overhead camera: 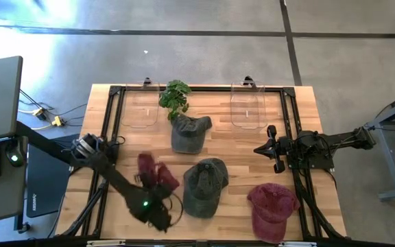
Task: Pick & Place hat
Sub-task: Put the left red cap into the left transparent bin
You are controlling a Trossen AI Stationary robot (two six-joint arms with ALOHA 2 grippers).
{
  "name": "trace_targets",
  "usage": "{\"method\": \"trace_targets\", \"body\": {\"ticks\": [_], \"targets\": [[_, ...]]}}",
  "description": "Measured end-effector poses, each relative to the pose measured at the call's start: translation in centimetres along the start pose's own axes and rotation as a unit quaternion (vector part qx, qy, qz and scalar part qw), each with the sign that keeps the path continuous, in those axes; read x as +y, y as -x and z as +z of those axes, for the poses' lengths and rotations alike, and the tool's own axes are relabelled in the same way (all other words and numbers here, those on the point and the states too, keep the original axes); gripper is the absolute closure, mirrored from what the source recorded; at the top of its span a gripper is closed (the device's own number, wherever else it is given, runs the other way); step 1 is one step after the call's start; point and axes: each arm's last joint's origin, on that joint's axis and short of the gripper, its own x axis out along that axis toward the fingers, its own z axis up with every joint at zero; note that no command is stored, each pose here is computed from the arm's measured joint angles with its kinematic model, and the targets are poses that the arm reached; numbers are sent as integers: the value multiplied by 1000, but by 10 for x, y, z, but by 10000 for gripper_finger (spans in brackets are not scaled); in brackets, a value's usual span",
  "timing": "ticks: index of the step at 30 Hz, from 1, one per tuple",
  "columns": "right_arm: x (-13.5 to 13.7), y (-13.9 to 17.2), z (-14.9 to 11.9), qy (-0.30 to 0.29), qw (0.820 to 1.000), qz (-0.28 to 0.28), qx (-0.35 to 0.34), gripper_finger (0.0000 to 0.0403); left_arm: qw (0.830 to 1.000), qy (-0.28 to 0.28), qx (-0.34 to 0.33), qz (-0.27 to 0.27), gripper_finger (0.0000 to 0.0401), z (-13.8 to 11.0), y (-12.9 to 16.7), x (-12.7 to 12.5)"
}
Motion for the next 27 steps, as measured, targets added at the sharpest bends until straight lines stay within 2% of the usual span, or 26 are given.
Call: {"method": "trace_targets", "body": {"ticks": [3,6,11,14,18,22,27], "targets": [[0,0,0,0,1000,0,0,391,999,20,-2,-25,401,-10,15,-9],[0,0,0,0,1000,0,0,391,995,41,-24,-91,401,-11,44,-14],[0,0,0,0,1000,0,0,391,982,49,-31,-177,401,-13,62,-28],[0,0,0,0,1000,0,0,391,972,44,-56,-222,401,-9,53,-41],[0,0,0,0,1000,0,0,391,971,30,-81,-224,401,1,25,-46],[0,0,0,0,1000,0,0,391,979,10,-73,-192,401,18,-10,-35],[0,0,0,0,1000,0,0,391,976,-27,-50,-211,397,41,-25,-23]]}}
